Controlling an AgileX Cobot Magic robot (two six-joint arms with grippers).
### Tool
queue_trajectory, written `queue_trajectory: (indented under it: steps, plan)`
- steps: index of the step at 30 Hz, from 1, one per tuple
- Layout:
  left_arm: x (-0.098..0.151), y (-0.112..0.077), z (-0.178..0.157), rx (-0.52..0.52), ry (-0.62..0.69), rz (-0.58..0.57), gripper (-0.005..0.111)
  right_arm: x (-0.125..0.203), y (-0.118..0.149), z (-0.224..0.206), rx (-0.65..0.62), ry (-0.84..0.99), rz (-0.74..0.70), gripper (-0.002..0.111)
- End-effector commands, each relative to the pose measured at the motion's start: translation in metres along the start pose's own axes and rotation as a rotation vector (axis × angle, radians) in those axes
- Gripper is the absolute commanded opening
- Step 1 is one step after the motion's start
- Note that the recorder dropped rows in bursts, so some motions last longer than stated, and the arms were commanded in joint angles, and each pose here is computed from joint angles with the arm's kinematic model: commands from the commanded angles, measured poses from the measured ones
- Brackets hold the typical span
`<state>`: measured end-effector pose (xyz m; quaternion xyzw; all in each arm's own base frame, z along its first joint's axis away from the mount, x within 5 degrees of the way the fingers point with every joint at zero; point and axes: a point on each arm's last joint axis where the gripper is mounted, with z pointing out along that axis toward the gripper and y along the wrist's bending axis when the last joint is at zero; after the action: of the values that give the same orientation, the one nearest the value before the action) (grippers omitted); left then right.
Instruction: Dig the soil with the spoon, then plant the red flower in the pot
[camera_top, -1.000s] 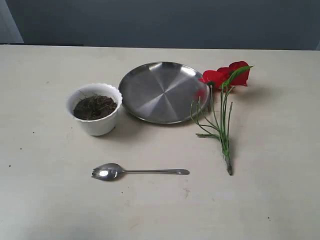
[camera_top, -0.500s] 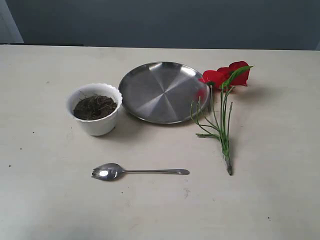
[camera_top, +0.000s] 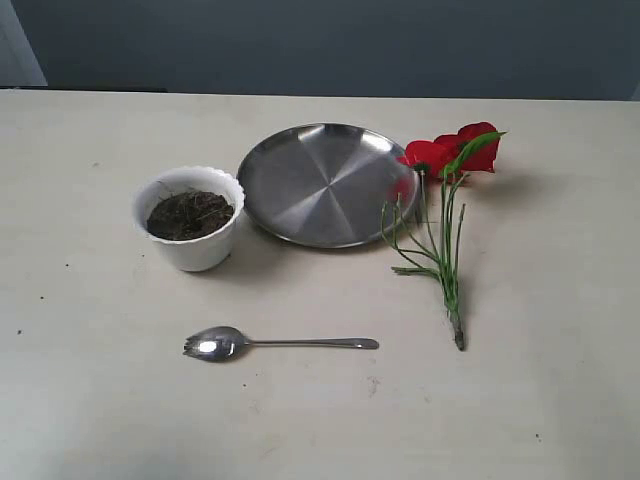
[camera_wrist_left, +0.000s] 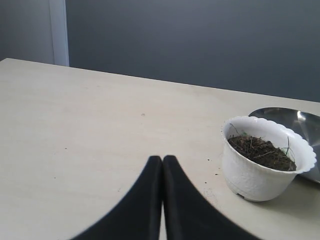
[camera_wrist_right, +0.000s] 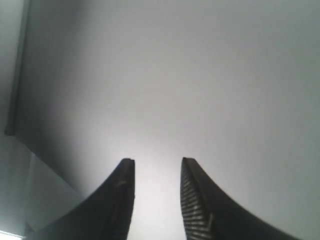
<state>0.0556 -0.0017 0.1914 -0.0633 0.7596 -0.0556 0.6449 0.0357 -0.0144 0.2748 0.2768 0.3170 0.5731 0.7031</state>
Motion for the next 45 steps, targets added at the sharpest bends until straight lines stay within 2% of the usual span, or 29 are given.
queue_trajectory:
  steps: [1,2,4,6,9,11,14,17,19,21,25,27,29,32,34,37,39,42,45]
  plan:
    - [0.000,0.000,0.000,0.006,-0.013,0.001,0.000,-0.004,0.030,0.014,-0.107,-0.010,-0.124,0.031]
    - [0.000,0.000,0.000,0.006,-0.013,0.001,0.000,-0.005,0.035,0.018,-0.117,-0.010,-0.159,0.031]
    - [0.000,0.000,0.000,0.006,-0.013,0.001,0.000,0.005,0.056,0.043,-0.120,0.113,-0.353,0.031]
    - [0.000,0.000,0.000,0.006,-0.013,0.001,0.000,0.026,0.078,0.077,-0.116,0.378,-0.677,0.031]
    - [0.000,0.000,0.000,0.006,-0.013,0.001,0.000,0.043,0.087,0.119,-0.054,0.578,-0.825,0.031]
    - [0.000,0.000,0.000,0.006,-0.013,0.001,0.000,0.071,0.095,0.137,-0.246,0.779,-0.943,0.031]
    - [0.000,0.000,0.000,0.006,-0.013,0.001,0.000,0.112,0.091,0.151,-0.294,1.068,-0.741,0.031]
    - [0.000,0.000,0.000,0.006,-0.013,0.001,0.000,0.149,0.072,0.162,-0.312,1.243,-0.658,0.031]
    - [0.000,0.000,0.000,0.006,-0.013,0.001,0.000,0.167,0.053,0.169,-0.286,1.297,-0.674,0.031]
    - [0.000,0.000,0.000,0.006,-0.013,0.001,0.000,0.180,0.029,0.179,-0.238,1.285,-0.794,0.031]
    - [0.000,0.000,0.000,0.006,-0.013,0.001,0.000,0.184,-0.029,0.204,0.078,1.114,-1.116,0.031]
    - [0.000,0.000,0.000,0.006,-0.013,0.001,0.000,0.178,-0.044,0.211,0.164,1.048,-1.288,0.031]
    - [0.000,0.000,0.000,0.006,-0.013,0.001,0.000,0.169,-0.054,0.218,0.205,0.992,-1.551,0.031]
    - [0.000,0.000,0.000,0.006,-0.013,0.001,0.000,0.157,-0.057,0.230,0.344,0.997,-1.768,0.031]
    - [0.000,0.000,0.000,0.006,-0.013,0.001,0.000,0.157,-0.051,0.244,0.416,1.047,-1.795,0.031]
    - [0.000,0.000,0.000,0.006,-0.013,0.001,0.000,0.167,-0.042,0.258,0.511,1.262,-1.665,0.024]
    - [0.000,0.000,0.000,0.006,-0.013,0.001,0.000,0.182,-0.035,0.260,0.479,1.500,-1.530,0.014]
    - [0.000,0.000,0.000,0.006,-0.013,0.001,0.000,0.200,-0.026,0.258,0.445,1.703,-1.383,0.006]
    - [0.000,0.000,0.000,0.006,-0.013,0.001,0.000,0.218,-0.018,0.243,0.411,1.822,-1.394,0.006]
